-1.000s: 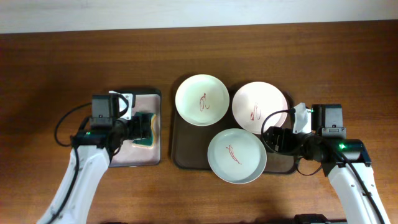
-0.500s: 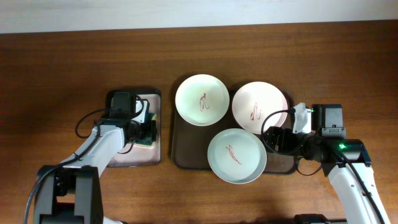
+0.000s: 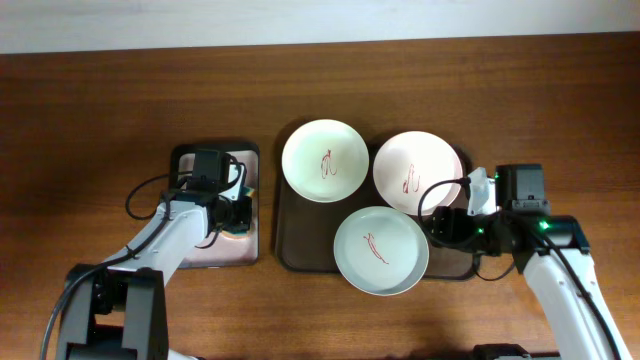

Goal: Clean dirty plates on tray and stack at the side

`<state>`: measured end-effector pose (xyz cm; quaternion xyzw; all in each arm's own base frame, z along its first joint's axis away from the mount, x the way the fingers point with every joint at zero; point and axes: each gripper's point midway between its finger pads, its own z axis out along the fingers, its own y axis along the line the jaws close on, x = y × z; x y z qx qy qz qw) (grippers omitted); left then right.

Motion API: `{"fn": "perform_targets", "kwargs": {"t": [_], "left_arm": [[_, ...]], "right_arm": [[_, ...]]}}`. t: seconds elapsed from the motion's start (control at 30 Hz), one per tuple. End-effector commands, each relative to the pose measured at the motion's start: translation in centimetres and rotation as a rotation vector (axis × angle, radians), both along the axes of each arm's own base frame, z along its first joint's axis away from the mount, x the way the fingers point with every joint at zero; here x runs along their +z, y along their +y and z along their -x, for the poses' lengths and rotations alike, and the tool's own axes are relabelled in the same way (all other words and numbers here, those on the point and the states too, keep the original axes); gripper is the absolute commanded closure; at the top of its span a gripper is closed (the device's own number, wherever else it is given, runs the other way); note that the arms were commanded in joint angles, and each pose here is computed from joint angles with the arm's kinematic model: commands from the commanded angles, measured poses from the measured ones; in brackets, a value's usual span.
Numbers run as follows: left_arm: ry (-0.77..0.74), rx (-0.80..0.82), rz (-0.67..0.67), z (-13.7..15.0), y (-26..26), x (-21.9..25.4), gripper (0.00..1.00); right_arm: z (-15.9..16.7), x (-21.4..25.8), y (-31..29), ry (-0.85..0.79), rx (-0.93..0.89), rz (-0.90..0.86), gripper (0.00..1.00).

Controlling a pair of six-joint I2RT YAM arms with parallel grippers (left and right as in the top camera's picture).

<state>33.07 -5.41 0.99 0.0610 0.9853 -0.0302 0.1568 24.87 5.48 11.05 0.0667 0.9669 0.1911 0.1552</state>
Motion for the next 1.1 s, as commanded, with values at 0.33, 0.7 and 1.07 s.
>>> {"fn": "perform_targets", "kwargs": {"t": [0.33,0.7,1.07], "left_arm": [[-0.070,0.002,0.028,0.1,-0.3,4.0,1.00],[-0.057,0.002,0.026,0.5,-0.3,4.1,1.00],[-0.051,0.002,0.026,0.7,-0.3,4.0,1.00]], "right_arm": [[-0.6,-8.4,1.6,0.260,0.091,0.076,0.59],[0.3,-9.4,1.4,0.286,0.092,0.080,0.86],[-0.1,-9.4,3.0,0.270,0.097,0.068,0.90]]}}
